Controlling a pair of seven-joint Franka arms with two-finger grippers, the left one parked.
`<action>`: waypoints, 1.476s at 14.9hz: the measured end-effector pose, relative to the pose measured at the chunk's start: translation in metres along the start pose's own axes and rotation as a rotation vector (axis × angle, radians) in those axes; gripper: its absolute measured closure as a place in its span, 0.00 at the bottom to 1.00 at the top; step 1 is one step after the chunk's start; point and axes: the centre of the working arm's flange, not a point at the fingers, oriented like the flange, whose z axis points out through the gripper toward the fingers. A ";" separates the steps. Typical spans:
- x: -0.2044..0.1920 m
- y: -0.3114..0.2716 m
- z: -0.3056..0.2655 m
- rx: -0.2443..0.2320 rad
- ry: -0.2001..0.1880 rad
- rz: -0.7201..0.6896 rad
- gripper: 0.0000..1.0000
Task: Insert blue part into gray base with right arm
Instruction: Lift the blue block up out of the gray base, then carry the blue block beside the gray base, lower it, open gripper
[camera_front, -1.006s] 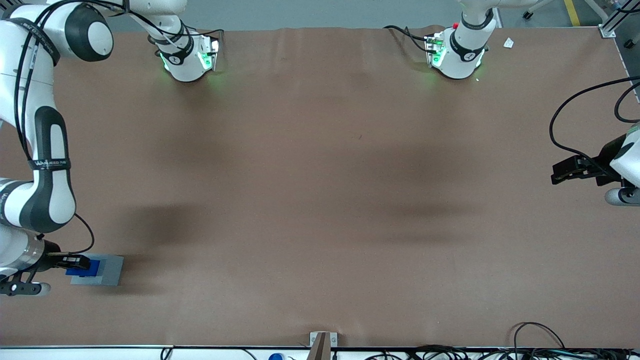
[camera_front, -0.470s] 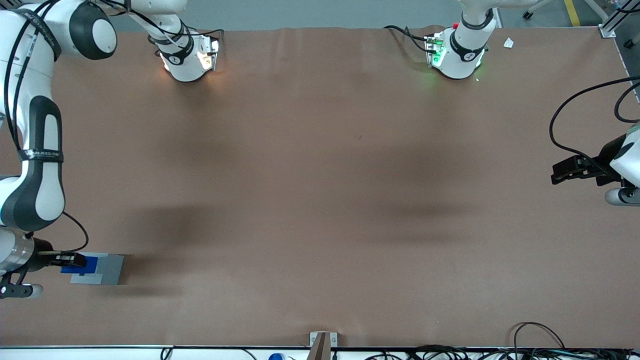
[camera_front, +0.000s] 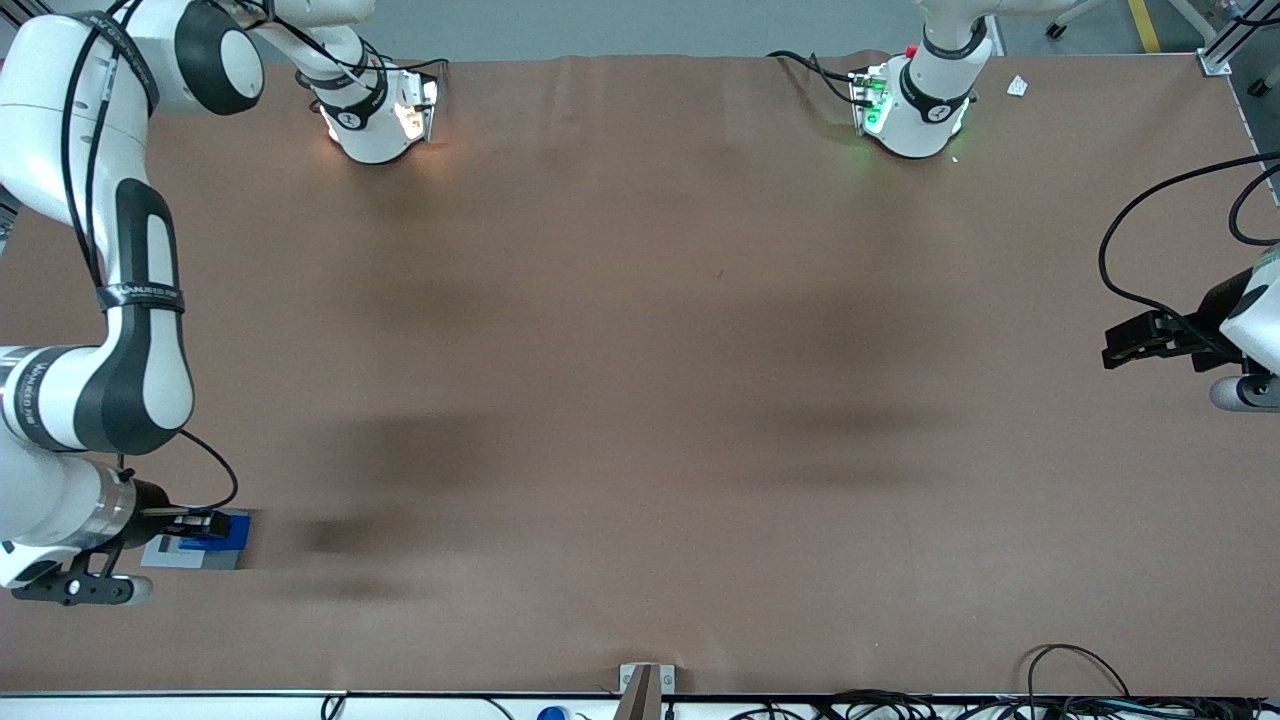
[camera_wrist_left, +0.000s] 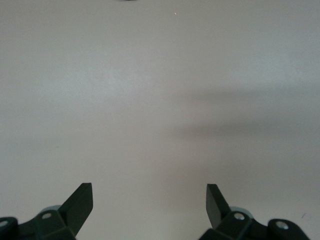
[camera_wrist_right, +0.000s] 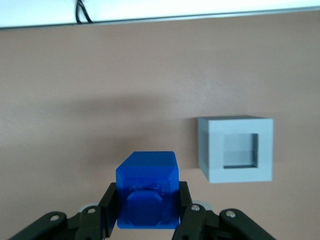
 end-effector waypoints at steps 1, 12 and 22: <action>0.001 -0.011 0.005 -0.004 0.004 -0.013 0.49; -0.003 -0.039 0.110 -0.010 -0.035 0.072 0.49; -0.005 -0.048 0.134 0.026 -0.007 0.086 0.49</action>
